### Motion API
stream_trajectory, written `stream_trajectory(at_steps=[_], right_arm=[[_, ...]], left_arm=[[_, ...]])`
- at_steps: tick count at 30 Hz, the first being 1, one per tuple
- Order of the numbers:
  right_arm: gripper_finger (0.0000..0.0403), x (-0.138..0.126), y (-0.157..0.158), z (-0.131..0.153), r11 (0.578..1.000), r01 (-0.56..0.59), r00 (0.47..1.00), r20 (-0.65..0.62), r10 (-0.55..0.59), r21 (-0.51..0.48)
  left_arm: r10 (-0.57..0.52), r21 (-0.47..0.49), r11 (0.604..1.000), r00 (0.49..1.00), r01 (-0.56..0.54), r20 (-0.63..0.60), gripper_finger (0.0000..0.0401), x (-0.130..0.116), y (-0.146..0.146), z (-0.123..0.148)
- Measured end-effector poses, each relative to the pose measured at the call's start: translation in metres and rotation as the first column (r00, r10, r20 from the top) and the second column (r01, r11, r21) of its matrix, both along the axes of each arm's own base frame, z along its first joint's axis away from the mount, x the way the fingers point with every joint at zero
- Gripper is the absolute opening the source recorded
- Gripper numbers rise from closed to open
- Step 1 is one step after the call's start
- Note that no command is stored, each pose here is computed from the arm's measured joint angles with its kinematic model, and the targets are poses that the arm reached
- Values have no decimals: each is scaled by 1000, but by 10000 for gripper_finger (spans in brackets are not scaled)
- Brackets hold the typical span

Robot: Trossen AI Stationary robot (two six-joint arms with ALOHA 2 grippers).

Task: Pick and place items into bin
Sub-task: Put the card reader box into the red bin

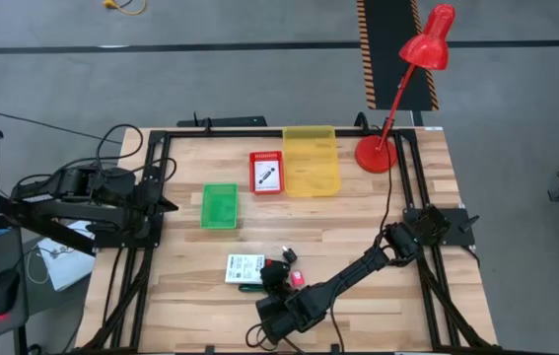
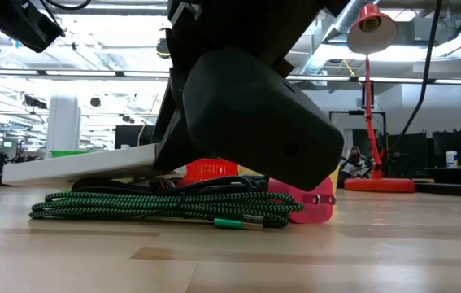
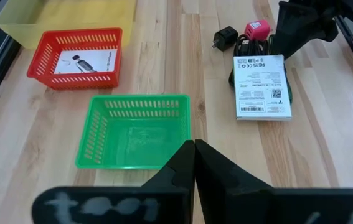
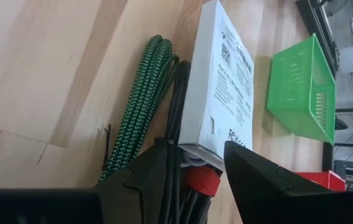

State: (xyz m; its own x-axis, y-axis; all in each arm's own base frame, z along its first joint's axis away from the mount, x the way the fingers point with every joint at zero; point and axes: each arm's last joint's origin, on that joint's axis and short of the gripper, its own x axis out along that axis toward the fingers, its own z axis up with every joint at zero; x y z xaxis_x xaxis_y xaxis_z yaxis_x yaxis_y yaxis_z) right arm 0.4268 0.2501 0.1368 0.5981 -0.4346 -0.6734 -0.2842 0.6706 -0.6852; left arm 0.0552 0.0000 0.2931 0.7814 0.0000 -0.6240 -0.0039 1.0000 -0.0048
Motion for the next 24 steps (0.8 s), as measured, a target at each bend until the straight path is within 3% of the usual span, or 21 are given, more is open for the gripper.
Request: stream_trajectory(at_steps=[24], right_arm=[[141,8,-11,-8,999,-20,1000,-8,20,35]], left_arm=[[0,-1,1000,1000,0,0,0,0,0,0]])
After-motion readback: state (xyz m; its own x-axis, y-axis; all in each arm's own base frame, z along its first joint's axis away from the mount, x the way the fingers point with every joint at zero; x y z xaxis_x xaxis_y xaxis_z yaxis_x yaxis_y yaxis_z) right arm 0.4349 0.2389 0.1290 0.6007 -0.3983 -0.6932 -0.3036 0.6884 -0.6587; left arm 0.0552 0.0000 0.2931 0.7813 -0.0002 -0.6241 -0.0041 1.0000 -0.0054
